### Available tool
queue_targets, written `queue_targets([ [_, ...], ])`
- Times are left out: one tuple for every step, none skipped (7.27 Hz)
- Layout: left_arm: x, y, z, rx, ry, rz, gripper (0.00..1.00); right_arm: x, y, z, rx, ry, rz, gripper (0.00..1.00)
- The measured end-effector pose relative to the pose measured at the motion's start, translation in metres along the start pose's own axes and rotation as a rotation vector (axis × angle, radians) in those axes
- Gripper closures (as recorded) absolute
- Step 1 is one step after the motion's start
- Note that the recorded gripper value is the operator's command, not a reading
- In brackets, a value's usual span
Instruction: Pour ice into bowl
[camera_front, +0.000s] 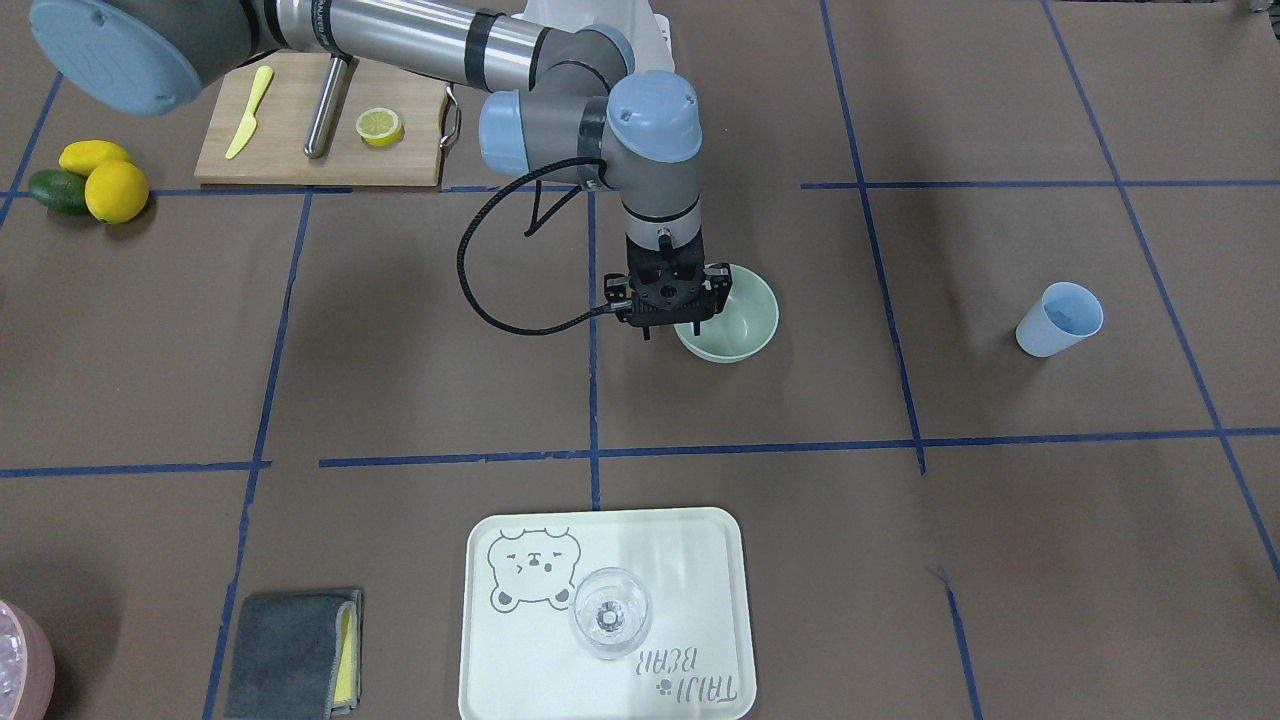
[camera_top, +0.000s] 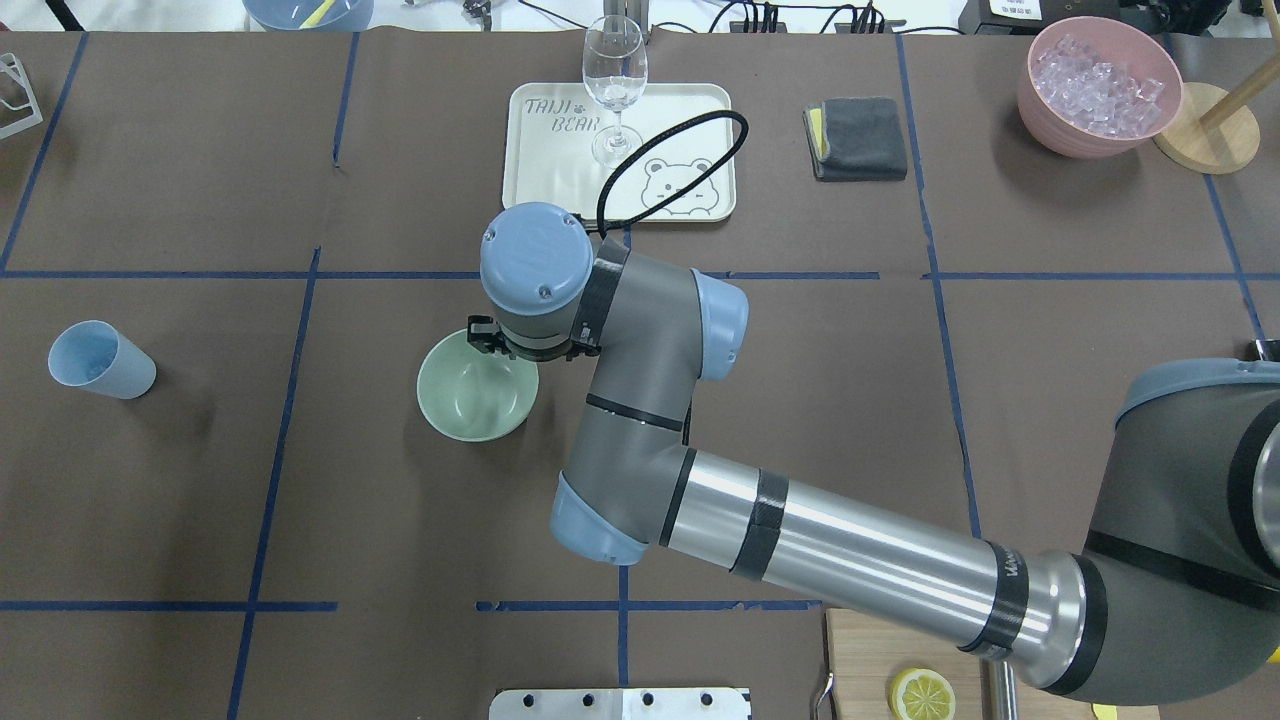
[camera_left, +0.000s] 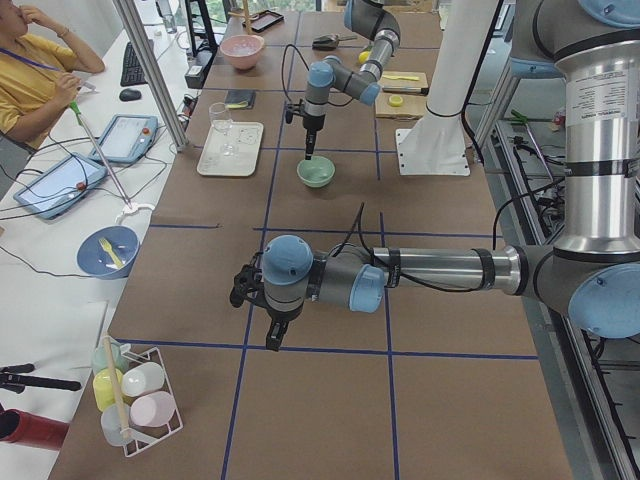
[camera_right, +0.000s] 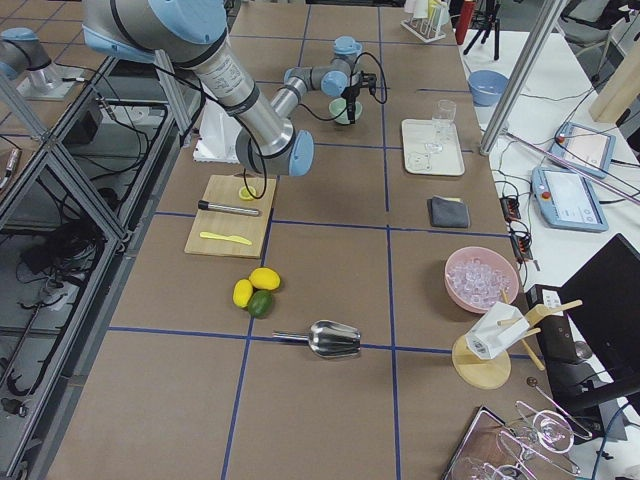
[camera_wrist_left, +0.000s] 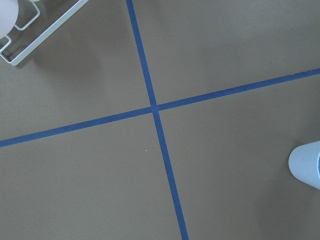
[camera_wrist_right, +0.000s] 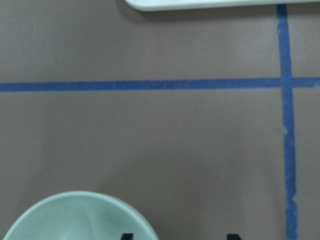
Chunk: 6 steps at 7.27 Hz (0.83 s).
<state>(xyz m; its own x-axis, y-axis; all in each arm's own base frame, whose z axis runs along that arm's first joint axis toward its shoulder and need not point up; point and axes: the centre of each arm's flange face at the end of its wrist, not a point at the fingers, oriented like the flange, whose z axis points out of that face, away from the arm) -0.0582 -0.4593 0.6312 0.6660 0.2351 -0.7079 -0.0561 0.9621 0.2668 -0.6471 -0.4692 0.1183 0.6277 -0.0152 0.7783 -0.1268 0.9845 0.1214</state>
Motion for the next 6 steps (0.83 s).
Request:
queue_targets([
  [0.001,-0.001,-0.001,0.007,-0.003,0.009,0.00,0.029,-0.026,-0.018,0.001,0.004,-0.022,0.00],
  [0.002,-0.002,-0.003,0.022,-0.007,0.025,0.00,0.075,-0.050,-0.036,-0.007,0.010,-0.058,0.00],
  [0.003,-0.003,-0.004,0.035,-0.012,0.039,0.00,0.135,-0.073,-0.057,-0.026,0.015,-0.112,0.00],
  [0.005,-0.005,-0.005,0.044,-0.013,0.046,0.00,0.201,-0.094,-0.076,-0.049,0.022,-0.179,0.00],
  [0.010,-0.008,-0.009,0.055,-0.012,0.058,0.00,0.268,-0.113,-0.093,-0.060,0.038,-0.247,0.00],
  [0.015,-0.011,-0.014,0.075,-0.010,0.083,0.00,0.338,-0.130,-0.106,-0.070,0.067,-0.309,0.00],
])
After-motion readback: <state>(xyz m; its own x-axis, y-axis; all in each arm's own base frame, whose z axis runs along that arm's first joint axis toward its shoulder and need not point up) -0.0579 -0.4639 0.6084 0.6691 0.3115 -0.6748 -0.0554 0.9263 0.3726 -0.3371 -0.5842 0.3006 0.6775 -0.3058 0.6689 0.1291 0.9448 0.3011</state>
